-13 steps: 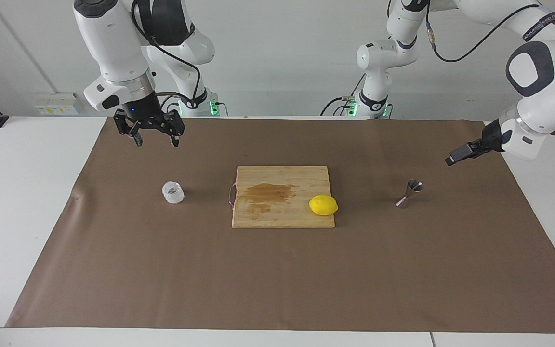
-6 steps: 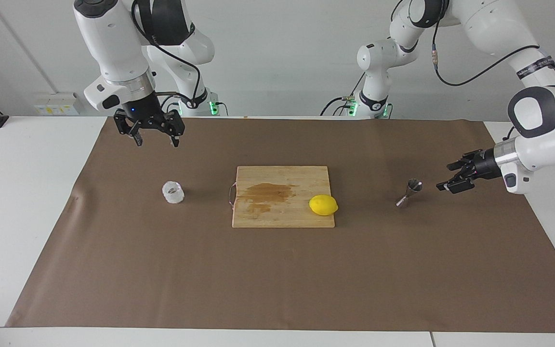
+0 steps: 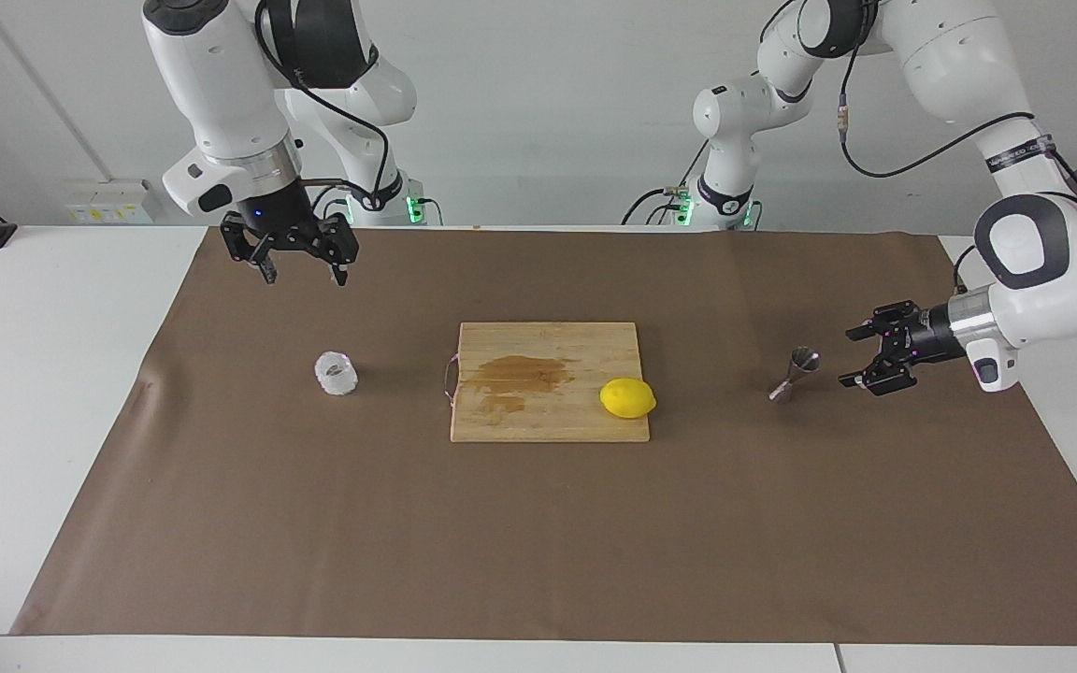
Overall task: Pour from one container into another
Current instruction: 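Move the open left gripper toward the small metal cup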
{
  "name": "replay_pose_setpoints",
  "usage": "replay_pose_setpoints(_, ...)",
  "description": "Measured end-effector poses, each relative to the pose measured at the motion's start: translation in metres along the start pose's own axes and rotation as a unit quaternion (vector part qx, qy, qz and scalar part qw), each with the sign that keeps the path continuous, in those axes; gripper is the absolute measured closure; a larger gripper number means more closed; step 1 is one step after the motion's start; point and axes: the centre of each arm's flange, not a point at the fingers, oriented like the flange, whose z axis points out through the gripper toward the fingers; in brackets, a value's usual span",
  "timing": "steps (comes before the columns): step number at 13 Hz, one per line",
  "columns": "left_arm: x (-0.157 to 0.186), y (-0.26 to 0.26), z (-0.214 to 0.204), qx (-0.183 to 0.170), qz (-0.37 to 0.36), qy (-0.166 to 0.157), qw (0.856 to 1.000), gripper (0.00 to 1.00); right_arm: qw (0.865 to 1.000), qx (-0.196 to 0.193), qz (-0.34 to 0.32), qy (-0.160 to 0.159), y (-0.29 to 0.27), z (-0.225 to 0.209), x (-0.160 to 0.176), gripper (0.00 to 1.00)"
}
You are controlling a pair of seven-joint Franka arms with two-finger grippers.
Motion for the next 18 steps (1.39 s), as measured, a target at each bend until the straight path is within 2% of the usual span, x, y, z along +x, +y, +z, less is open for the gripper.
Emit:
replay_pose_setpoints(2,0.002,-0.007,0.014,-0.021,-0.013,0.003,1.0,0.0,1.0,0.0,0.0,0.0,0.0,0.0,0.0,0.0)
replay_pose_setpoints(7,-0.008,-0.02,0.025,-0.042,-0.026,0.001,0.999,0.0,1.0,0.0,0.0,0.0,0.0,0.0,0.0,0.0)
replay_pose_setpoints(12,-0.012,-0.033,0.043,-0.055,-0.041,0.006,0.998,0.0,1.0,0.0,0.0,0.0,0.0,0.0,0.0,0.0)
replay_pose_setpoints(18,-0.017,-0.029,0.046,-0.077,-0.078,0.01,0.994,0.0,1.0,0.0,0.0,0.0,0.0,0.0,0.0,0.0)
